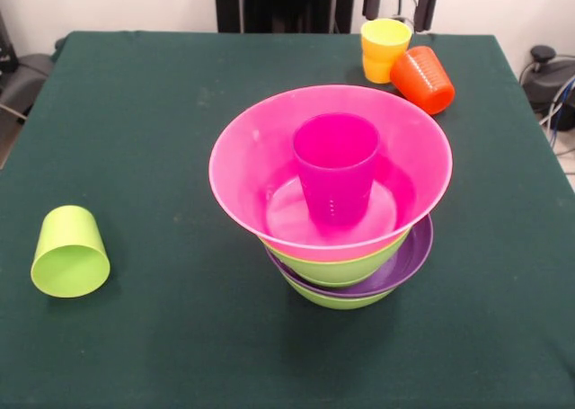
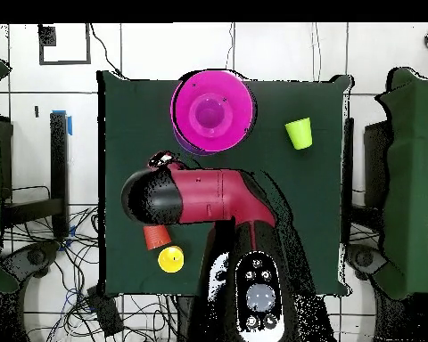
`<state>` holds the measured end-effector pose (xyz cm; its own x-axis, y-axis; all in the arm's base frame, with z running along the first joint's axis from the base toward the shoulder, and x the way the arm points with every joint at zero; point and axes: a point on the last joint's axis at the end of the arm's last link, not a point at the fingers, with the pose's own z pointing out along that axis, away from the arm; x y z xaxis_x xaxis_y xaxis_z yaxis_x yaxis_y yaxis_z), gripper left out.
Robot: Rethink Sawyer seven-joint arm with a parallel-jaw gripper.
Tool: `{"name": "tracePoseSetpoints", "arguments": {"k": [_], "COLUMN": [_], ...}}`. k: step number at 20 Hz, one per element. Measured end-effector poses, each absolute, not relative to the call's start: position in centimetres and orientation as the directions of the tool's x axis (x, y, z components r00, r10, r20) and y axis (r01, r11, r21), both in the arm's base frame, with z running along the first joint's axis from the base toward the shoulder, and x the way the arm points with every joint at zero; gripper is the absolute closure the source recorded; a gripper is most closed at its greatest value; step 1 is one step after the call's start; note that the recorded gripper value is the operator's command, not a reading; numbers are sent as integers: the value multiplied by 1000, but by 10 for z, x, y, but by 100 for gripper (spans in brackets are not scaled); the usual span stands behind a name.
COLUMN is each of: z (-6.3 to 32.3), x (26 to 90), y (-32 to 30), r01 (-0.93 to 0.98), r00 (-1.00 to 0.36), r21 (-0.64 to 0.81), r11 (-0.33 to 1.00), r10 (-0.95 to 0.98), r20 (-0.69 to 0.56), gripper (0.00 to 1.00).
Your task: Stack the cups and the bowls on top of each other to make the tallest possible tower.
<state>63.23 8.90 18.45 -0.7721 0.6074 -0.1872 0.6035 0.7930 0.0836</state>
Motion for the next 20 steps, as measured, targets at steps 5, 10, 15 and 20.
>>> {"name": "tracePoseSetpoints", "arguments": {"k": [5, 10, 15, 20], "z": [175, 160, 140, 116], "x": [618, 606, 592, 574], "y": [91, 99, 110, 118], "r01": [608, 603, 615, 636], "r00": [-766, -759, -744, -729], "r21": [84, 99, 115, 112], "r11": [789, 791, 780, 764], "r10": [611, 608, 622, 641], "r20": [-200, -232, -245, -240], "gripper": [0, 0, 0, 0]}}
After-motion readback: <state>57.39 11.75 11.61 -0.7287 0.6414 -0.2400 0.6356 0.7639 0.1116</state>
